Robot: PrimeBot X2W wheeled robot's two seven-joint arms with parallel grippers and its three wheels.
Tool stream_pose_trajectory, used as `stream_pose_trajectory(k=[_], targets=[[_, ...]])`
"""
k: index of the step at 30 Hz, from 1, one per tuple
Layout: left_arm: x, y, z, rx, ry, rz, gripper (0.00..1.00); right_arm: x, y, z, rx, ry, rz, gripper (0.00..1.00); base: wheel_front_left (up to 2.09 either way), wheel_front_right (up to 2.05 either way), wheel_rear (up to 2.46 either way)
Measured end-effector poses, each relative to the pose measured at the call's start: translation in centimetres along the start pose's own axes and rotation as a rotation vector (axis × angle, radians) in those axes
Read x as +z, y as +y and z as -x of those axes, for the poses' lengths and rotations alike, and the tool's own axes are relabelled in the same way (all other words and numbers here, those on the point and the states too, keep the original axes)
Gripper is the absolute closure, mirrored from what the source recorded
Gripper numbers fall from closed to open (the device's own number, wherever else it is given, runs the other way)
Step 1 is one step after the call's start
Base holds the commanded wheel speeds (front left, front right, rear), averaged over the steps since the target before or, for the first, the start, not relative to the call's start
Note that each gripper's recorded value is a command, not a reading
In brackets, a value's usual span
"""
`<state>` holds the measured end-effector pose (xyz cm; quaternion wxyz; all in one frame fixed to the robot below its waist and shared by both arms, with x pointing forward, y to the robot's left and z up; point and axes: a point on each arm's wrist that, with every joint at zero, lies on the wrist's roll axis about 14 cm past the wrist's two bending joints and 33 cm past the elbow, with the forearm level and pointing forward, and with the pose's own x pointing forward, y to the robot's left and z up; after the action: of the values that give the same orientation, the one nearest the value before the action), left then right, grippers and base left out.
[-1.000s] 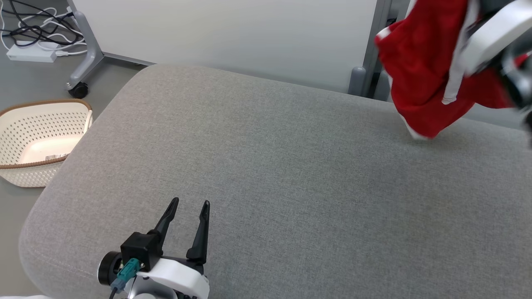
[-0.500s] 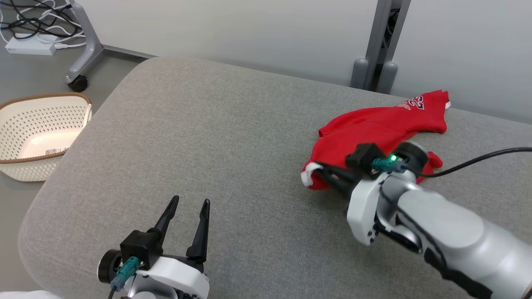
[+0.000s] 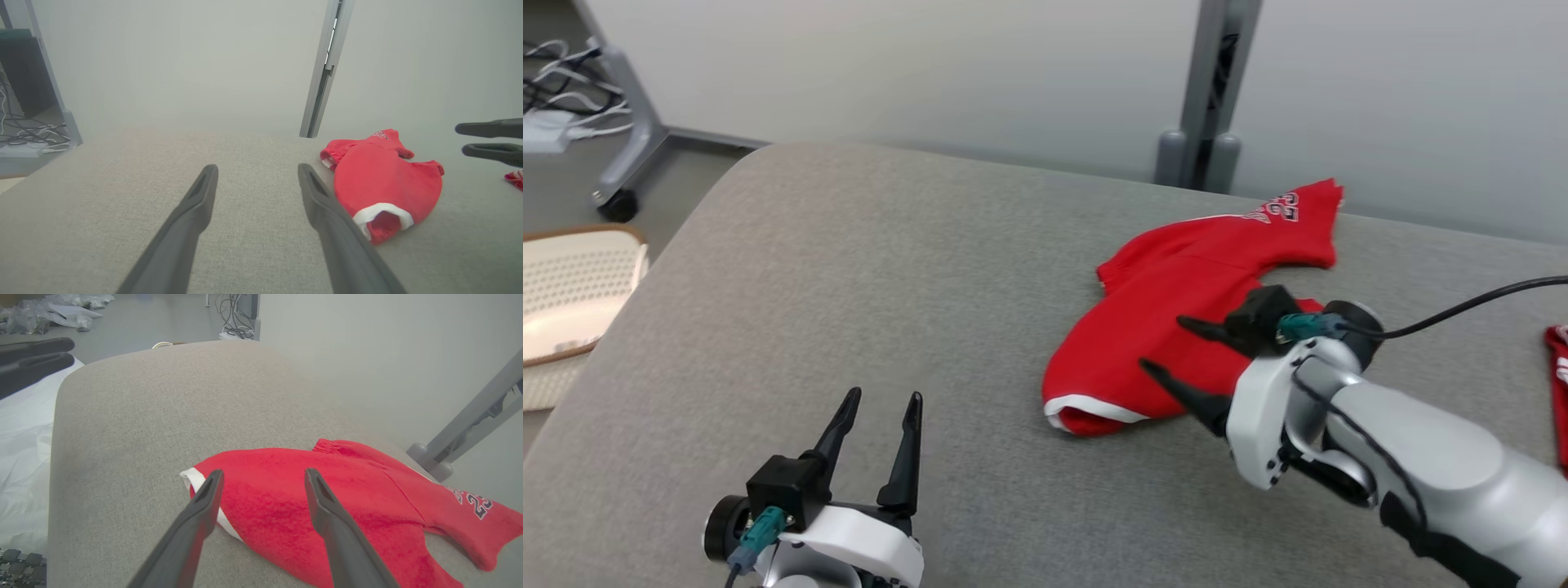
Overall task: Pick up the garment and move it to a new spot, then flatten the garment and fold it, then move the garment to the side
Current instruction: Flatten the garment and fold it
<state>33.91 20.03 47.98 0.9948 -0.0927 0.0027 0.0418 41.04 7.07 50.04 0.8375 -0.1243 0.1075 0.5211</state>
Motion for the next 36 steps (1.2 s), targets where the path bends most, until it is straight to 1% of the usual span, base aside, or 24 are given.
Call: stream_pose_trajectory(k=[1,2,5,7,10,13,15,17,20,24,30,36], targets=[[0.0,0.0,0.0,0.0,0.0,0.0,0.0,0.0,0.0,0.0,0.0,0.0,0.0,0.0,0.0,0.0,0.0],[0.2,-0.2,-0.2,-0.007,-0.005,0.001,0.0,0.1,-0.9,0.6,-0.029,-0.01,0.003,0.0,0.0,0.0,0.0],[0.4,-1.2,-0.9,-0.037,-0.015,0.005,0.0,0.1,-4.5,3.0,-0.15,-0.044,-0.008,0.0,0.0,0.0,0.0],[0.6,-1.8,-1.4,-0.052,-0.02,0.029,0.0,0.3,-7.0,4.9,-0.243,-0.083,-0.027,0.0,0.0,0.0,0.0],[0.7,-2.8,-2.2,-0.083,-0.023,0.041,0.0,0.2,-10.3,7.9,-0.384,-0.14,-0.078,0.0,0.0,0.0,0.0],[0.8,-4.0,-3.0,-0.118,-0.024,0.041,0.0,-1.0,-13.0,11.3,-0.526,-0.177,-0.155,0.0,0.0,0.0,0.0],[0.8,-4.8,-3.6,-0.146,-0.023,0.027,0.0,-0.8,-14.6,13.7,-0.619,-0.244,-0.207,0.0,0.0,0.0,0.0],[0.0,-5.6,-3.9,-0.171,0.0,0.021,0.0,-1.5,-15.3,15.7,-0.695,-0.295,-0.258,0.0,0.0,0.0,0.0],[-2.2,-6.8,-3.8,-0.219,0.069,-0.011,0.0,-5.1,-14.7,17.9,-0.791,-0.299,-0.349,0.0,0.0,0.0,0.0],[-5.0,-7.8,-3.8,-0.265,0.153,-0.04,0.0,-7.0,-13.6,18.5,-0.84,-0.299,-0.371,0.0,0.0,0.0,0.0],[-8.5,-8.4,-3.0,-0.305,0.269,-0.059,0.0,-7.5,-13.4,18.8,-0.881,-0.31,-0.367,0.0,0.0,0.0,0.0],[-9.9,-9.6,-3.2,-0.356,0.315,-0.062,0.0,-7.8,-13.4,18.2,-0.888,-0.308,-0.37,0.0,0.0,0.0,0.0]])
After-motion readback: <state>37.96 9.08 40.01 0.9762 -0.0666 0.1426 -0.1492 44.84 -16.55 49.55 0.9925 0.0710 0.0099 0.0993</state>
